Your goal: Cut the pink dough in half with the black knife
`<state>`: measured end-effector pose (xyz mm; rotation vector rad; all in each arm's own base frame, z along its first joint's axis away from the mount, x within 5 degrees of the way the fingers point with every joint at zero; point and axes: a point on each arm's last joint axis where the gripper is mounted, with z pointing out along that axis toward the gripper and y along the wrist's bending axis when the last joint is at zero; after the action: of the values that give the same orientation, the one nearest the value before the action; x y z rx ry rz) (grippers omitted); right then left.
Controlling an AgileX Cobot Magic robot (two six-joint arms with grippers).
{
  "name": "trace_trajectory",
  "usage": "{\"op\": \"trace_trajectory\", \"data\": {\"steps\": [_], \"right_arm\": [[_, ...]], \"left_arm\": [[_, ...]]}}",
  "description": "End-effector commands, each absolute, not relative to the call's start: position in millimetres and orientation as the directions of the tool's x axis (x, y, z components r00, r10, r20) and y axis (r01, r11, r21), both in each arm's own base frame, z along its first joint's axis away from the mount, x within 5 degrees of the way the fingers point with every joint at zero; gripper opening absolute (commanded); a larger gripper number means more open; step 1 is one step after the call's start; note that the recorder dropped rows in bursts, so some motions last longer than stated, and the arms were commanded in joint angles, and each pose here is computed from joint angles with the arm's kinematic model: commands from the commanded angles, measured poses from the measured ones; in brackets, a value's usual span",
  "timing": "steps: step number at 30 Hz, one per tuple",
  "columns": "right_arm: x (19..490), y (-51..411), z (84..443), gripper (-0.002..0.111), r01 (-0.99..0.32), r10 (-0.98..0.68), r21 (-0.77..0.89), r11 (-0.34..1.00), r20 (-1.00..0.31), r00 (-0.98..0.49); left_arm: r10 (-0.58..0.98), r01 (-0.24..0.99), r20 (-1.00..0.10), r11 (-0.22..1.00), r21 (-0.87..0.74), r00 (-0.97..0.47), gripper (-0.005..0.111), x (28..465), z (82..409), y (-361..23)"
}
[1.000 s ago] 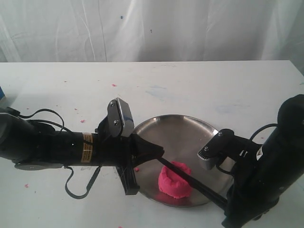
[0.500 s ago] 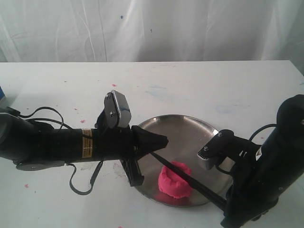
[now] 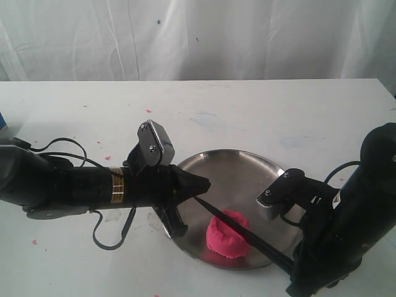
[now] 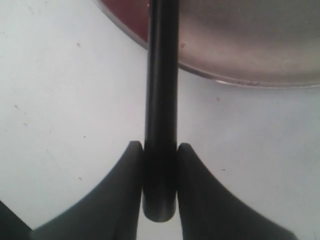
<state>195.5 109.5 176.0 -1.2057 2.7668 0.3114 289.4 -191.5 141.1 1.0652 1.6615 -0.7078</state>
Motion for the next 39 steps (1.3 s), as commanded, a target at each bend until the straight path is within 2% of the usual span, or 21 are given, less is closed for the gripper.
{"op": "trace_trajectory", "data": {"steps": [1, 10, 39], "right_arm": [[195, 110, 176, 0.0, -0.731, -0.71, 0.151, 0.665, -0.178, -0.682], [195, 110, 176, 0.0, -0.731, -0.709, 0.15, 0.665, -0.18, -0.682], [199, 109, 176, 0.0, -0.752, -0.728, 0.102, 0.652, -0.193, -0.657]], "left_arm": [[0.288, 0.895, -0.949, 0.445, 0.017, -0.126, 0.0, 298, 139, -196], [0.295, 0.905, -0.939, 0.425, -0.037, -0.177, 0.0, 297, 120, -199], [0.308, 0.886, -0.919, 0.457, -0.086, -0.248, 0.0, 298, 116, -197]]}}
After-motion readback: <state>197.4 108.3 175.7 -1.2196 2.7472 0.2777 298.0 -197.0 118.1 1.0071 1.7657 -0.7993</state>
